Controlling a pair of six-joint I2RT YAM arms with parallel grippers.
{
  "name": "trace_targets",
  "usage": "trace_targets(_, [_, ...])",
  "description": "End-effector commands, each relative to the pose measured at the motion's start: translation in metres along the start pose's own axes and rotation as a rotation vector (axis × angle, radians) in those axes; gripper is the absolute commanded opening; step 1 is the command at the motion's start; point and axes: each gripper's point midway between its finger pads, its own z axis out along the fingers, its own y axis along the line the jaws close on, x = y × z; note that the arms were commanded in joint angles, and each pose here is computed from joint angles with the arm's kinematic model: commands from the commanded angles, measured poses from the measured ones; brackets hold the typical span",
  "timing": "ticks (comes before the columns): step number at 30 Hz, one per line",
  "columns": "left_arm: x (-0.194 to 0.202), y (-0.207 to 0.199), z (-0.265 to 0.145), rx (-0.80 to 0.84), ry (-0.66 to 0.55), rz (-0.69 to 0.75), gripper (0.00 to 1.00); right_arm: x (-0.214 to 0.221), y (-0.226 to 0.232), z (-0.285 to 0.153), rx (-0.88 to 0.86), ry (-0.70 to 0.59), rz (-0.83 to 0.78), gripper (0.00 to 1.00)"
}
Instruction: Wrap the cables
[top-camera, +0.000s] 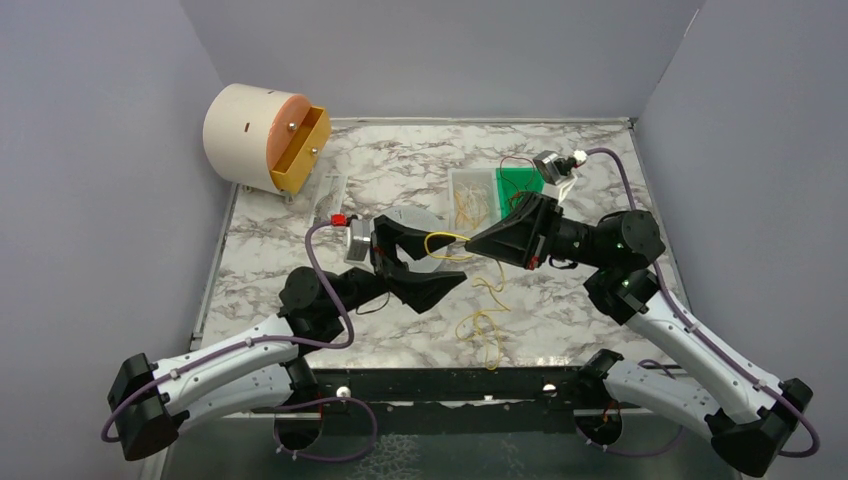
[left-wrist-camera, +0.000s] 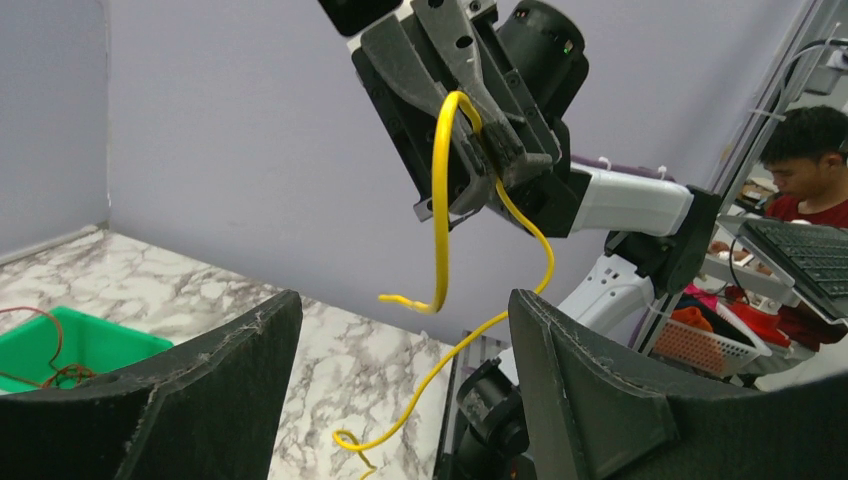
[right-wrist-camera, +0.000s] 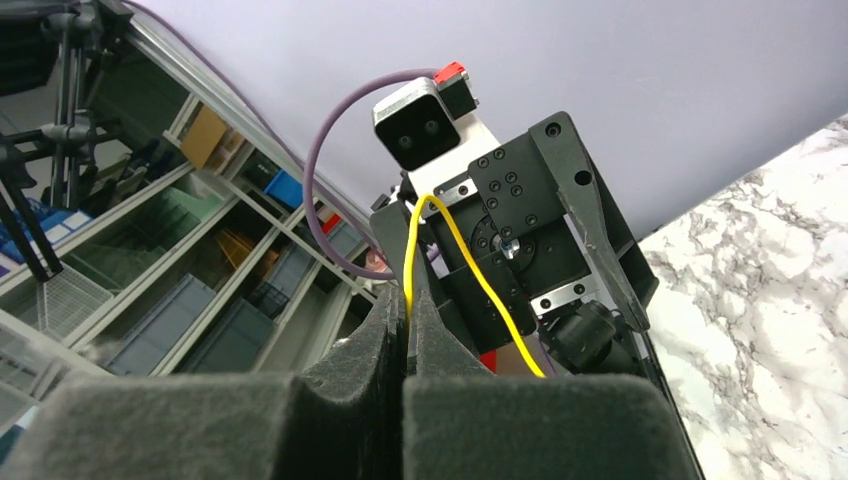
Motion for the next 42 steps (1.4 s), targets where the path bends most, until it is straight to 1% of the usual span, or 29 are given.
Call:
trace_targets(1, [-0.02, -0.018, 0.006, 0.09, -0.089, 0.001, 0.77, -0.001, 0.009, 0.002, -0.05, -0.017, 0.009, 0.01])
trace_targets(4, [-0.017, -0.019, 0.01, 0.113, -0.083, -0.004, 0.73, 0.001, 0.011, 0.004, -0.063, -0.01, 0.014, 0.01])
trace_targets(6, [-0.018, -0.023, 0.012, 0.137, -0.091, -0.006, 0.67, 0.002, 0.011, 0.006, -0.066, -0.005, 0.016, 0.01])
trace_targets(8, [-0.018, -0.027, 0.014, 0.16, -0.087, -0.003, 0.56, 0.003, 0.01, 0.006, -0.065, -0.005, 0.016, 0.01])
trace_targets(12, [-0.017, -0.033, 0.011, 0.191, -0.077, -0.002, 0.32, 0.003, 0.009, 0.005, -0.059, -0.01, 0.008, 0.01])
trace_targets(15, [-0.019, -0.036, 0.006, 0.197, -0.082, -0.002, 0.19, 0.005, 0.009, 0.003, -0.057, -0.01, 0.001, 0.01])
trace_targets(19, [-0.017, -0.042, 0.002, 0.225, -0.065, -0.003, 0.0, 0.008, 0.005, -0.001, -0.039, -0.014, 0.001, 0.01])
trace_targets(24, [-0.008, -0.049, -0.004, 0.257, -0.015, -0.028, 0.0, 0.004, 0.008, -0.004, -0.021, -0.042, -0.027, 0.01])
trace_targets(28, [0.004, -0.05, -0.011, 0.261, 0.05, -0.055, 0.0, -0.002, 0.012, -0.006, -0.005, -0.064, -0.069, 0.01])
trace_targets(35, [0.026, -0.044, -0.019, 0.202, 0.209, -0.077, 0.0, -0.013, 0.015, -0.008, 0.051, -0.077, -0.163, 0.01])
trace_targets(38, [0.033, -0.047, -0.023, 0.208, 0.286, -0.077, 0.0, -0.018, 0.015, -0.008, 0.076, -0.079, -0.212, 0.01])
trace_targets(42, [0.044, -0.043, -0.027, 0.182, 0.401, -0.074, 0.0, -0.019, 0.014, -0.007, 0.087, -0.051, -0.278, 0.01])
